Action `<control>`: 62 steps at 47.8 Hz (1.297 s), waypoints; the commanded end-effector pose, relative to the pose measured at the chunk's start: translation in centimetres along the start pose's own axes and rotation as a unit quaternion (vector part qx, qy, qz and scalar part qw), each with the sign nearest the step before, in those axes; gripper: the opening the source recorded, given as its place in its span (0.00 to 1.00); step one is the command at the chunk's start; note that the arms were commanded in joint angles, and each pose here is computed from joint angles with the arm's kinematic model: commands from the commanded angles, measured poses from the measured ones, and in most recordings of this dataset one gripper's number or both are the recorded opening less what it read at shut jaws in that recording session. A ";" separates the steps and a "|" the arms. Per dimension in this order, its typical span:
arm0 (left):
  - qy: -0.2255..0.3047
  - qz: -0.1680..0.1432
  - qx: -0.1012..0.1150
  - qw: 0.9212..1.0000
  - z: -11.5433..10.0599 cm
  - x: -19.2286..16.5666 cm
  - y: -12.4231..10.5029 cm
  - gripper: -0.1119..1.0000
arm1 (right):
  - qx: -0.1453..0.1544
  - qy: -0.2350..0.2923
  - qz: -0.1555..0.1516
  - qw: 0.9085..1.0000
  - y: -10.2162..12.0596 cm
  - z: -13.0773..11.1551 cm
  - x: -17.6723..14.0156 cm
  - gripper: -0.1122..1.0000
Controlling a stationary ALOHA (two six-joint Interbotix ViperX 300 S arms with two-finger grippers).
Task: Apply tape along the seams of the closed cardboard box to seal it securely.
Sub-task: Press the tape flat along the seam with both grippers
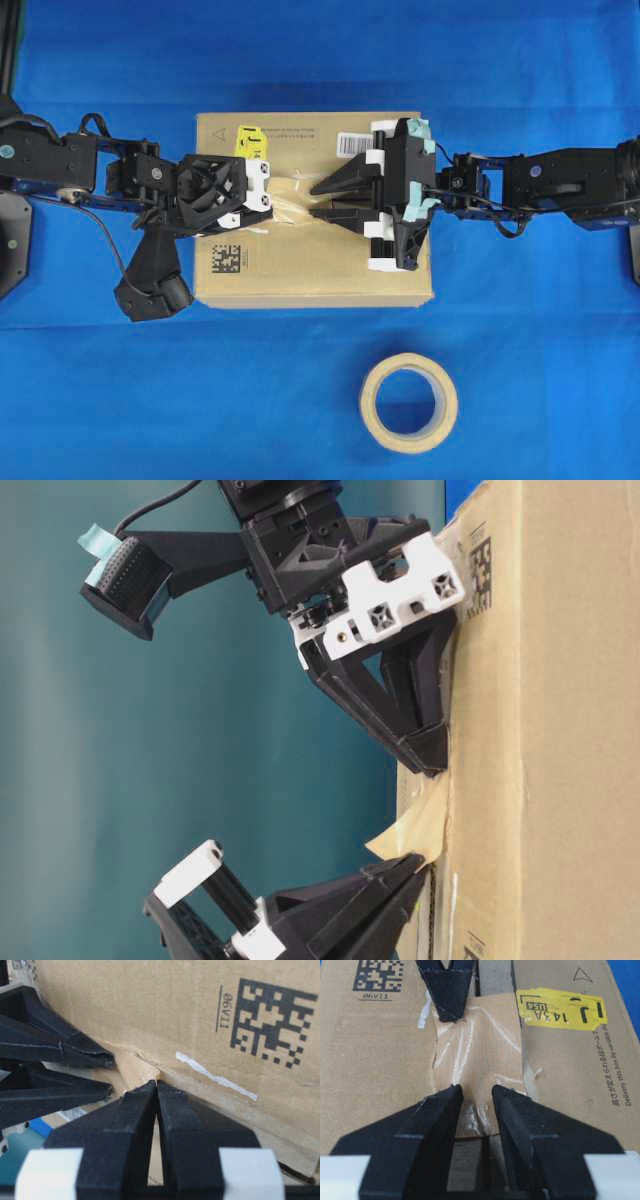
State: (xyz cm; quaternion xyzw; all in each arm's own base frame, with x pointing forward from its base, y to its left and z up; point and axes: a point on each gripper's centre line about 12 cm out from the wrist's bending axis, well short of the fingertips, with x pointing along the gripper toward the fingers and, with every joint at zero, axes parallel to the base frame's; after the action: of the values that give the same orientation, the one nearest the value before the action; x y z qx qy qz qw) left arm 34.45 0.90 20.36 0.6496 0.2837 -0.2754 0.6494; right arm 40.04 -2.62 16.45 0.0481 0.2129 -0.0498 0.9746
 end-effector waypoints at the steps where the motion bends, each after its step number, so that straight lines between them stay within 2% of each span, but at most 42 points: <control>1: 0.002 0.012 -0.002 1.000 -0.2 -0.6 1.1 0.11 | 0.002 -0.009 0.000 1.000 0.0 0.8 -0.1 0.47; 5: 0.002 0.009 -0.004 1.000 -0.2 -0.7 1.3 0.15 | 0.005 -0.009 -0.001 1.000 0.0 0.8 -0.1 0.47; 8: 0.002 0.006 -0.004 1.000 -0.2 -0.7 1.3 0.22 | 0.007 -0.008 -0.002 1.000 -0.1 0.7 -0.1 0.47; 14: 0.001 0.004 -0.005 1.000 -0.2 -0.7 1.6 0.41 | 0.011 -0.005 -0.004 1.000 -0.1 0.6 -0.1 0.47; 20: 0.001 -0.005 -0.015 1.000 -0.2 -0.9 1.8 0.66 | 0.011 -0.004 -0.004 1.000 -0.1 0.6 -0.1 0.47; 24: 0.001 -0.016 -0.020 1.000 -0.2 -1.0 1.9 0.75 | 0.013 -0.002 -0.004 1.000 -0.1 0.5 -0.1 0.47; 38: 0.000 -0.058 -0.036 0.998 -0.2 -0.8 1.6 0.73 | 0.013 0.011 -0.005 1.000 -0.1 0.1 -0.1 0.47; 62: 0.000 -0.074 -0.039 0.997 -0.2 -0.6 1.7 0.73 | 0.021 0.020 -0.008 1.000 -0.3 -0.6 -0.4 0.47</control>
State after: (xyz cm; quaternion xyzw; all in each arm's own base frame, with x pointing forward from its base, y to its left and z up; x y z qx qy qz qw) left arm 35.18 1.23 21.23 0.5995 0.3461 -0.3128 0.6503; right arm 39.68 -2.66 15.97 0.0663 0.2285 -0.0594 0.9695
